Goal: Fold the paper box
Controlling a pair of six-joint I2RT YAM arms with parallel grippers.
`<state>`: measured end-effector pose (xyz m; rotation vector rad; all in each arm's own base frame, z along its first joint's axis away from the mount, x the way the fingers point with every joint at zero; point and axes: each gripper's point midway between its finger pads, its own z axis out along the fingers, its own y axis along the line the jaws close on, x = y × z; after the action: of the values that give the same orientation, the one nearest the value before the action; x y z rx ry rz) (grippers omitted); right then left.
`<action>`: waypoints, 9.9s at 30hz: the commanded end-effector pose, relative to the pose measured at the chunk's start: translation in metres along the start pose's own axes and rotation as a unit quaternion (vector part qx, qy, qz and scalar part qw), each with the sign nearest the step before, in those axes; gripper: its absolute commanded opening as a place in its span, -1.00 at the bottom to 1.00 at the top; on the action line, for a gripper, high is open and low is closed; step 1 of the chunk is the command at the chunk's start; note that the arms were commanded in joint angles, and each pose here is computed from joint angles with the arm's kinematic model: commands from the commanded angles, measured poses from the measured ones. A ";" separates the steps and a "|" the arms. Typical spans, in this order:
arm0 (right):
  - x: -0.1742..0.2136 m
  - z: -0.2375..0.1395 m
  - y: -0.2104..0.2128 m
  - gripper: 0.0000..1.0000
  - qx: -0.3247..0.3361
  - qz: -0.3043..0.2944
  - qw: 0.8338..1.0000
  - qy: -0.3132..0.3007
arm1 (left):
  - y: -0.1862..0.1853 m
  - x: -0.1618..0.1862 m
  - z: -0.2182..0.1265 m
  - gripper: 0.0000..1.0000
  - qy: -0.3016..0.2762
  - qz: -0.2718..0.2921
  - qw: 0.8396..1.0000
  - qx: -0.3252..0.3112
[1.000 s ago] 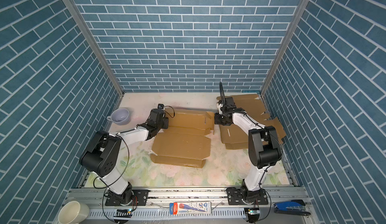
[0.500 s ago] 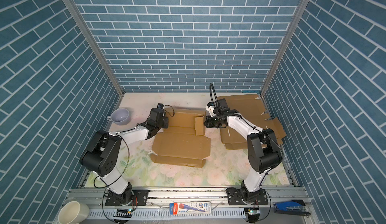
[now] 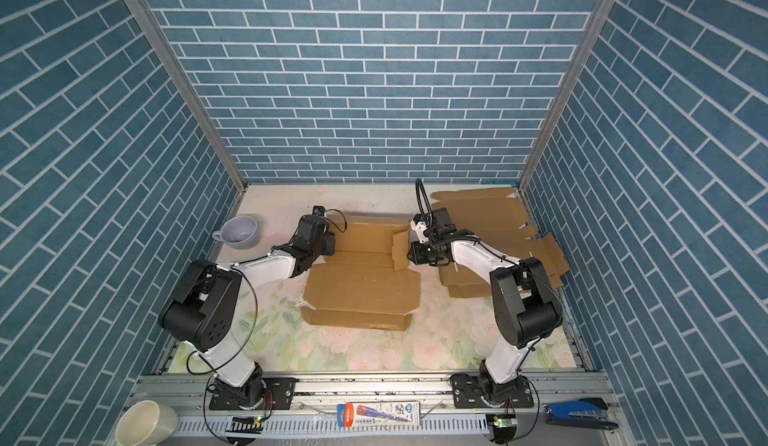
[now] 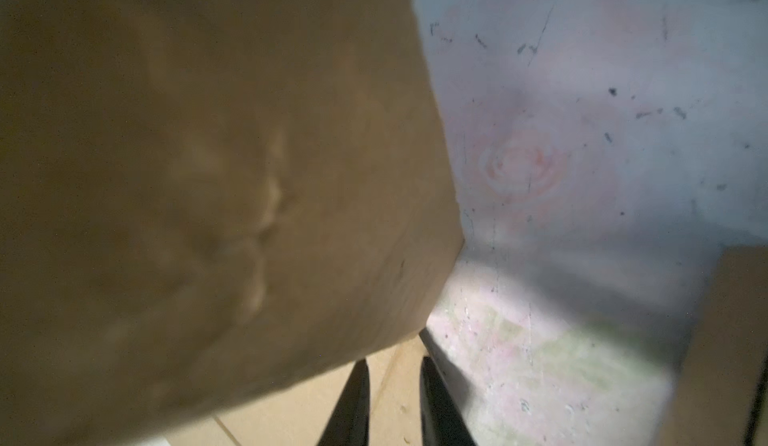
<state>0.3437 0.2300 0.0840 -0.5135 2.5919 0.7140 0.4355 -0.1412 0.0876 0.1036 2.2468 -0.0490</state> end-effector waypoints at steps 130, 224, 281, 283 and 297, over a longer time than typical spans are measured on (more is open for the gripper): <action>-0.100 -0.040 0.074 0.42 0.060 -0.294 0.954 -0.004 | -0.006 0.008 -0.031 -1.00 0.248 0.148 0.957 -0.013; -0.168 0.088 -0.005 0.33 0.081 -0.210 0.974 -0.011 | 0.119 -0.079 -0.144 0.30 -0.004 -0.175 0.984 0.034; -0.200 -0.072 0.002 0.39 -0.052 -0.120 0.975 -0.180 | 0.093 -0.102 -0.074 0.35 -0.021 -0.066 0.978 0.195; -0.210 -0.071 -0.001 0.45 -0.063 -0.161 0.968 -0.180 | 0.092 -0.106 -0.069 0.33 -0.018 -0.059 0.976 0.209; -0.242 -0.006 -0.012 0.45 -0.144 -0.200 0.958 -0.146 | 0.085 -0.099 -0.031 0.24 0.007 -0.021 0.967 0.254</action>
<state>0.5619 0.2643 0.1866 -0.8229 2.0966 0.8798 0.4769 -0.0579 0.1794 0.2809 2.2222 -0.6377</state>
